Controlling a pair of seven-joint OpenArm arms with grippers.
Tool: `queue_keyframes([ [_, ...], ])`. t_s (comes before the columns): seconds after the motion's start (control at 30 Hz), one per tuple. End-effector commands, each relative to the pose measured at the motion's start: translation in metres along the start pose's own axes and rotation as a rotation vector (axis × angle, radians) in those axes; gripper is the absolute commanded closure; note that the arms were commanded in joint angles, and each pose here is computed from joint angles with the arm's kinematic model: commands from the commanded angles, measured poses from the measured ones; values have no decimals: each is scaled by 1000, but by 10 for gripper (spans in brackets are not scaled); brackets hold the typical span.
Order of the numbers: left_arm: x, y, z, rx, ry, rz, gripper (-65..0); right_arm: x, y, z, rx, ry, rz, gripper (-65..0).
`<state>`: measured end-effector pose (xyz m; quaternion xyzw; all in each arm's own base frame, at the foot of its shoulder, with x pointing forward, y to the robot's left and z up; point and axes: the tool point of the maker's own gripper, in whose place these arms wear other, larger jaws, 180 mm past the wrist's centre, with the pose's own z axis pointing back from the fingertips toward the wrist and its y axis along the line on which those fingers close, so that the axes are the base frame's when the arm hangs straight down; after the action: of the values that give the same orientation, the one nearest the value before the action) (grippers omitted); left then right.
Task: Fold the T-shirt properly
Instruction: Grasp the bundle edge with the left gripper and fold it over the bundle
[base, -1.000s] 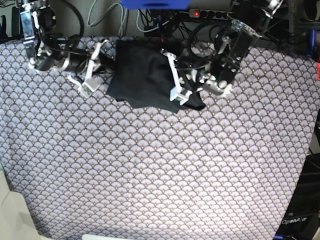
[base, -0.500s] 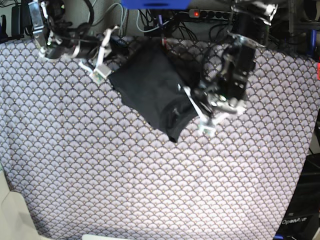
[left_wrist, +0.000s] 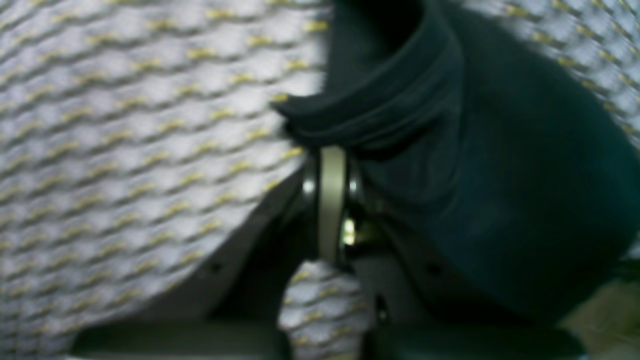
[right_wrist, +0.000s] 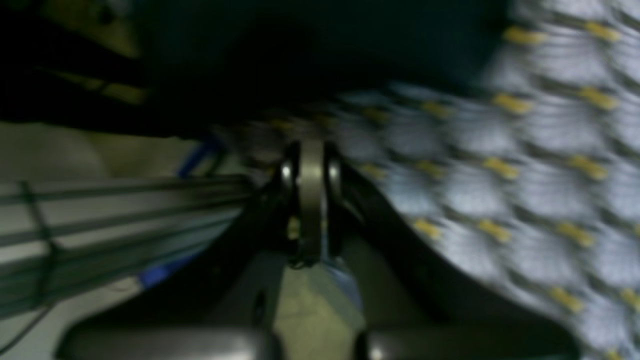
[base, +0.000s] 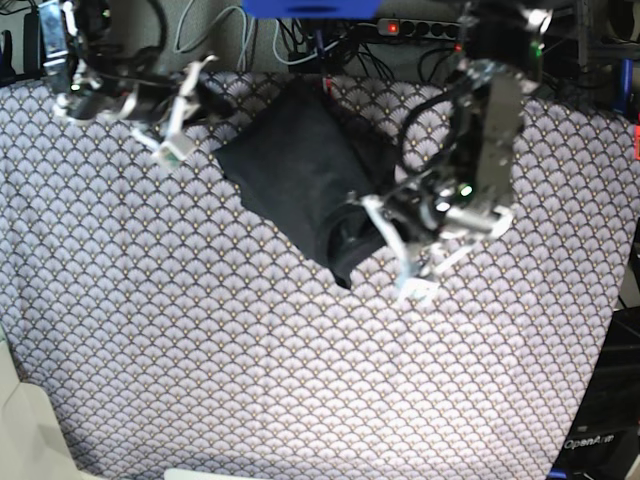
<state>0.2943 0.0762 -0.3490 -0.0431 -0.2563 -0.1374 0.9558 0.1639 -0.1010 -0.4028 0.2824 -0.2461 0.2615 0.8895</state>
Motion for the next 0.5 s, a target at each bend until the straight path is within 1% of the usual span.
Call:
queue_keyframes([
  [0.0,-2,-1,5,-4,-12,-9,0,11,-8,10,-21,-44,11,0],
  [0.1,-36,16,4,32,57,0,0,20,-31,25,-91,-68,14,0],
  [0.2,-66,24,3,43,119,35,0,36,-46,31,-122,-89,48,0],
  [0.37,-92,13,0,16,181,50,0,63,-60,38,-154,-119,102,0],
  [0.47,-102,4,-10,-7,224,77,0,72,-73,40,-172,-128,104,0],
])
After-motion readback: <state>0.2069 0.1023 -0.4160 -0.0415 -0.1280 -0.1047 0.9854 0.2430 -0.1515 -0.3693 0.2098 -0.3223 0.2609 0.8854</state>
